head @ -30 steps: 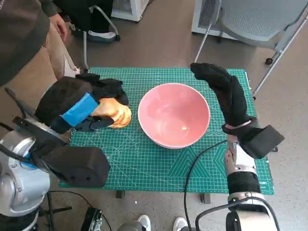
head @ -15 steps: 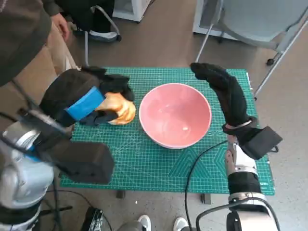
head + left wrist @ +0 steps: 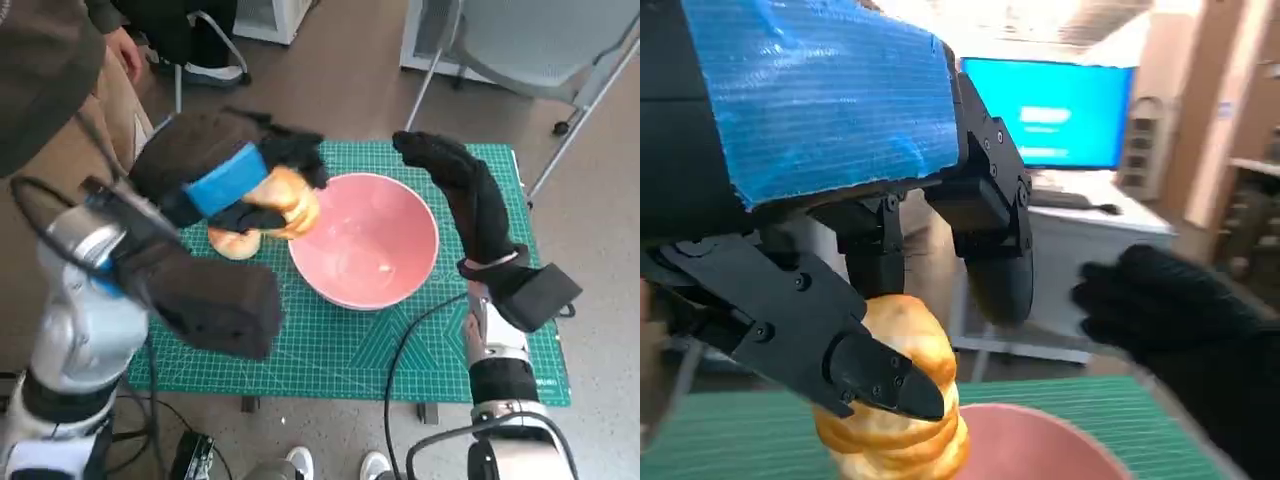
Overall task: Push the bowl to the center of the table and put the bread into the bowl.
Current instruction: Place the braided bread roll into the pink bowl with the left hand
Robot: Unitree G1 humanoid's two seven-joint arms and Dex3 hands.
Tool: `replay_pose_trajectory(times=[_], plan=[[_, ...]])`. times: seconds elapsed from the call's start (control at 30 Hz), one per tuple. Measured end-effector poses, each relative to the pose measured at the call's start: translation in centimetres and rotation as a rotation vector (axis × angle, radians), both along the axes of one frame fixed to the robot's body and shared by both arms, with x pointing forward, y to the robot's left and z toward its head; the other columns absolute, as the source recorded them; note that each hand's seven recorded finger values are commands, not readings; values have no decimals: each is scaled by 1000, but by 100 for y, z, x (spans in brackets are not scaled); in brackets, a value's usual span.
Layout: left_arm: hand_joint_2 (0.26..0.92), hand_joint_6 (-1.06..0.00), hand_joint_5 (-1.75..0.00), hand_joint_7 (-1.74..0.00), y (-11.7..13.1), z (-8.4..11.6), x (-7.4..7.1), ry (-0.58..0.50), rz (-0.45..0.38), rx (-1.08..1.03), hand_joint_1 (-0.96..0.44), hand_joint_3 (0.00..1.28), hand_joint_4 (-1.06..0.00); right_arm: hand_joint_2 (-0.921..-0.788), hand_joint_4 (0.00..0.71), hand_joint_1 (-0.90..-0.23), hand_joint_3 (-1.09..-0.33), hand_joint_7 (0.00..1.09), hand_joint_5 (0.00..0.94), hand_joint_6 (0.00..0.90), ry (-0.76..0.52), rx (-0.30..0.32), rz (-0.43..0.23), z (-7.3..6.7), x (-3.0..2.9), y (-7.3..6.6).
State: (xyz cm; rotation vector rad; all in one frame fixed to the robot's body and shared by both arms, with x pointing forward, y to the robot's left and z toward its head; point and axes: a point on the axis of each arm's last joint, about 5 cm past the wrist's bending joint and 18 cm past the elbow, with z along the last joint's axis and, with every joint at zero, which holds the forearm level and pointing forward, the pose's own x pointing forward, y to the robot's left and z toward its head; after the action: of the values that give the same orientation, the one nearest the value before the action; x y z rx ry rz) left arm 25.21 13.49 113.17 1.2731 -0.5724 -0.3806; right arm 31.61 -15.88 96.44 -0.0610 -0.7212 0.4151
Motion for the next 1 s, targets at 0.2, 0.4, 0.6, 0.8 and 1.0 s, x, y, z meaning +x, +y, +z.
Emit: replay_pose_trajectory(times=[0.2,0.4,0.6,0.8,1.0], plan=[[892,-710,-1085,-1017,-104,-41,146,24,-61,-5,2,32,-818,-921,142,-706,-820,425,0,-1,3,5,-14,-20,-11,-10],[912,-696,-1199,-996,-239,-73,293,65,-77,22,2,32,-750,-921,142,-713,-819,423,0,-1,9,3,-32,-53,-30,-24],[877,-710,-1344,-936,-401,-84,425,102,-92,47,2,131,-673,-921,142,-714,-819,422,0,-1,12,-3,-49,-69,-39,-33],[774,-671,-1361,-1018,-521,-116,550,152,-86,69,1,339,-666,-921,142,-715,-819,421,0,-1,12,1,-59,-76,-46,-39],[887,-656,-1301,-1034,-581,-187,651,205,-70,71,1,134,-666,-921,141,-714,-820,421,0,-1,13,3,-68,-90,-61,-54]])
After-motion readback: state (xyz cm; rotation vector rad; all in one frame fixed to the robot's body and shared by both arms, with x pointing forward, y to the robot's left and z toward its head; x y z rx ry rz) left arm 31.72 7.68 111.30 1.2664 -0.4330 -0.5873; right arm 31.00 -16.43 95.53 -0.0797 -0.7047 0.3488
